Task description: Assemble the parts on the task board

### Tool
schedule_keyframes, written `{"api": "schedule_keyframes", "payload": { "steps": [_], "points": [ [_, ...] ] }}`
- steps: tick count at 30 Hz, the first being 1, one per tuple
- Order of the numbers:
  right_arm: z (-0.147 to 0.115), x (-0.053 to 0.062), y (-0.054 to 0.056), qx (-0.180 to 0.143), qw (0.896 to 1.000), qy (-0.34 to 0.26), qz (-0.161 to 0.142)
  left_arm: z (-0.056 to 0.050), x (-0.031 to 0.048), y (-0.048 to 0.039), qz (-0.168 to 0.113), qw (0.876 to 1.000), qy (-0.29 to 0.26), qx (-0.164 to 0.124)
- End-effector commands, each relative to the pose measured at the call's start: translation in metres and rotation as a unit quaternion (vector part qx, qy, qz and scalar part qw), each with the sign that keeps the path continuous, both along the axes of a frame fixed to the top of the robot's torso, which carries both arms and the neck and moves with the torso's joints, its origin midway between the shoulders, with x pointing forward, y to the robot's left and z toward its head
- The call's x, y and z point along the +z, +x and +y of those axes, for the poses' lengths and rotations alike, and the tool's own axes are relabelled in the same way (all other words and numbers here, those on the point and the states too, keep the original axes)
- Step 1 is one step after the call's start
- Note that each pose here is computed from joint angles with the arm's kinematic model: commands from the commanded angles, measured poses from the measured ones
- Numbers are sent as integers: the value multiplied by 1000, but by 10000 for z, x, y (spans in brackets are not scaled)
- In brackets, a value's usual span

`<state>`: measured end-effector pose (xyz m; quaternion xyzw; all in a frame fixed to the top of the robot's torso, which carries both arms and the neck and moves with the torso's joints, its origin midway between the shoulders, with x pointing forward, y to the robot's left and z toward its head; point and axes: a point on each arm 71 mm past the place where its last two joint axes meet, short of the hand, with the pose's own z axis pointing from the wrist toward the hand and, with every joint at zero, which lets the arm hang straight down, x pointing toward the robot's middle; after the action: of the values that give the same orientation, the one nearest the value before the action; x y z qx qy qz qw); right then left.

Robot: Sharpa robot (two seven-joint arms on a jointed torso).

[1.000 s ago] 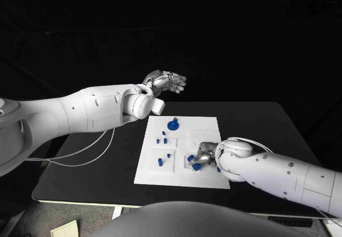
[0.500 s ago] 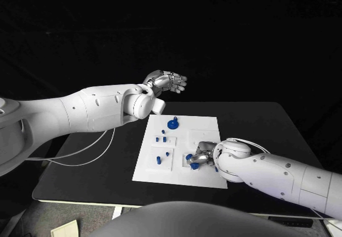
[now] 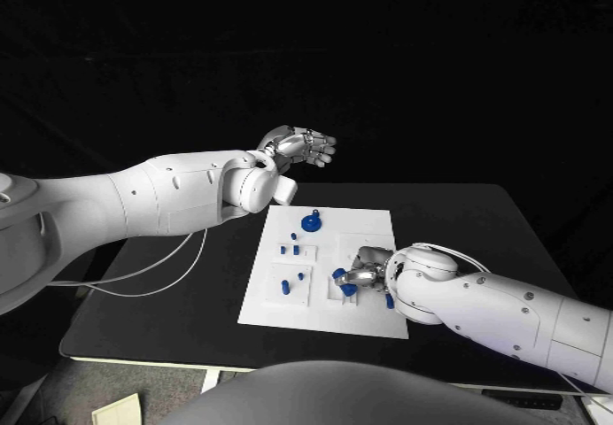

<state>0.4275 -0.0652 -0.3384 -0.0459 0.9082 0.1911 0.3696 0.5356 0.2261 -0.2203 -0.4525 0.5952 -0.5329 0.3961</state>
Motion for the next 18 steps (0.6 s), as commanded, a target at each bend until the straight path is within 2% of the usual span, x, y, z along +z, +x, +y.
{"api": "schedule_keyframes", "payload": {
  "steps": [1, 5, 6, 9, 18],
  "points": [
    [50, 35, -3, 5, 1000, 6, -9, -22, 16, 0, -3, 1000, -4, -7],
    [71, 18, 12, 7, 1000, 1, -2, -30, 16, -1, -3, 1000, -5, -8],
    [74, -3, 11, 13, 1000, -10, 8, -31, 16, -1, -3, 1000, -5, -8],
    [93, -7, 25, 20, 1000, -18, 1, -35, 16, 0, -3, 1000, -5, -8],
    [80, -56, 52, 24, 999, -40, 18, -37, 21, 1, -3, 1000, -5, -8]
  ]
}}
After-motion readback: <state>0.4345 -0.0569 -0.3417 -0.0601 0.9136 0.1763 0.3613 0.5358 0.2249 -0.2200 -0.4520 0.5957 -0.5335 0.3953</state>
